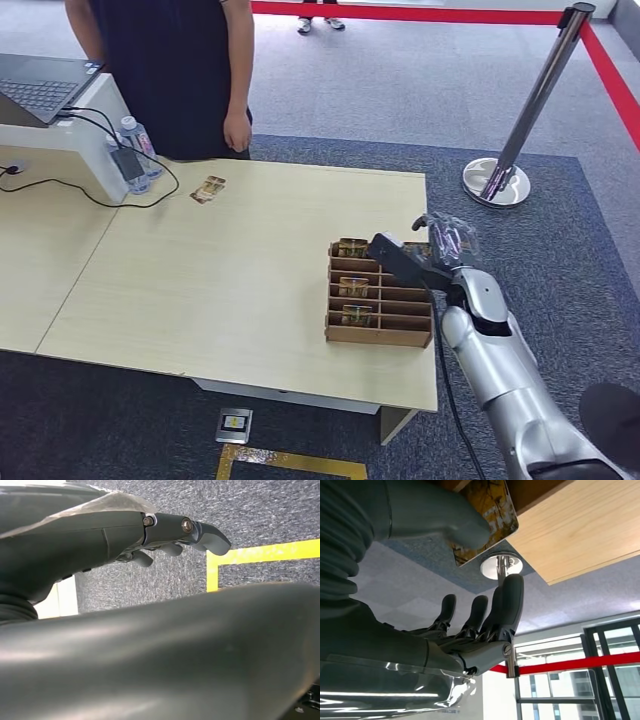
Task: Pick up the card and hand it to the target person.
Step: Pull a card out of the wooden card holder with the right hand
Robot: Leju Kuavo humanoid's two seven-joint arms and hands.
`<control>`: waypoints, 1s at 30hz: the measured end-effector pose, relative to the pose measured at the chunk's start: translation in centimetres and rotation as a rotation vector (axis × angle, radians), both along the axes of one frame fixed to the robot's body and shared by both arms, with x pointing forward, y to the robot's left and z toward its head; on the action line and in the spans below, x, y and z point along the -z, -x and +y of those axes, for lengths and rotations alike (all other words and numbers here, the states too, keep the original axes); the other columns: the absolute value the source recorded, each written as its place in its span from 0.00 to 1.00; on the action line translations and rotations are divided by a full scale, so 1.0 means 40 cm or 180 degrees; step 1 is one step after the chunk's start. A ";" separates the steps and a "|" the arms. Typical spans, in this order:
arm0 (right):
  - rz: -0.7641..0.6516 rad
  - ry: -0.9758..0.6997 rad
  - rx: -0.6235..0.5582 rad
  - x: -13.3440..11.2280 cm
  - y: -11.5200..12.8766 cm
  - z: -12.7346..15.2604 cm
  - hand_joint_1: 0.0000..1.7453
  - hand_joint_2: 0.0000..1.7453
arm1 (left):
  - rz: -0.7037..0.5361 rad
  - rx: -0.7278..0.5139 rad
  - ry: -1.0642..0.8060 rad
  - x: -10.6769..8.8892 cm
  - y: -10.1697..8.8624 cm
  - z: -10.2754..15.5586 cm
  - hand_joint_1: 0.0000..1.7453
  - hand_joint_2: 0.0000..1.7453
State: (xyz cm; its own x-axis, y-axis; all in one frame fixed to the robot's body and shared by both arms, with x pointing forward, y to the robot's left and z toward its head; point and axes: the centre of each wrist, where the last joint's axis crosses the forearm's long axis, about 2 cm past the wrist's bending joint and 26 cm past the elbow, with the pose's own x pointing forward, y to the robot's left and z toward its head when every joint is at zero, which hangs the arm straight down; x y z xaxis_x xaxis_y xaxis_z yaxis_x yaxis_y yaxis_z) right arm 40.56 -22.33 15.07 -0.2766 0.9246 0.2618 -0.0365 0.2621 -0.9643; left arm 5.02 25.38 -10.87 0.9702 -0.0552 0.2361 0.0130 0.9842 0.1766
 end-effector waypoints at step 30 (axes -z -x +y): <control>0.0086 0.0040 0.0030 0.002 -0.011 0.012 0.48 1.00 | 0.0030 -0.0025 -0.0011 0.000 0.001 0.000 0.00 0.00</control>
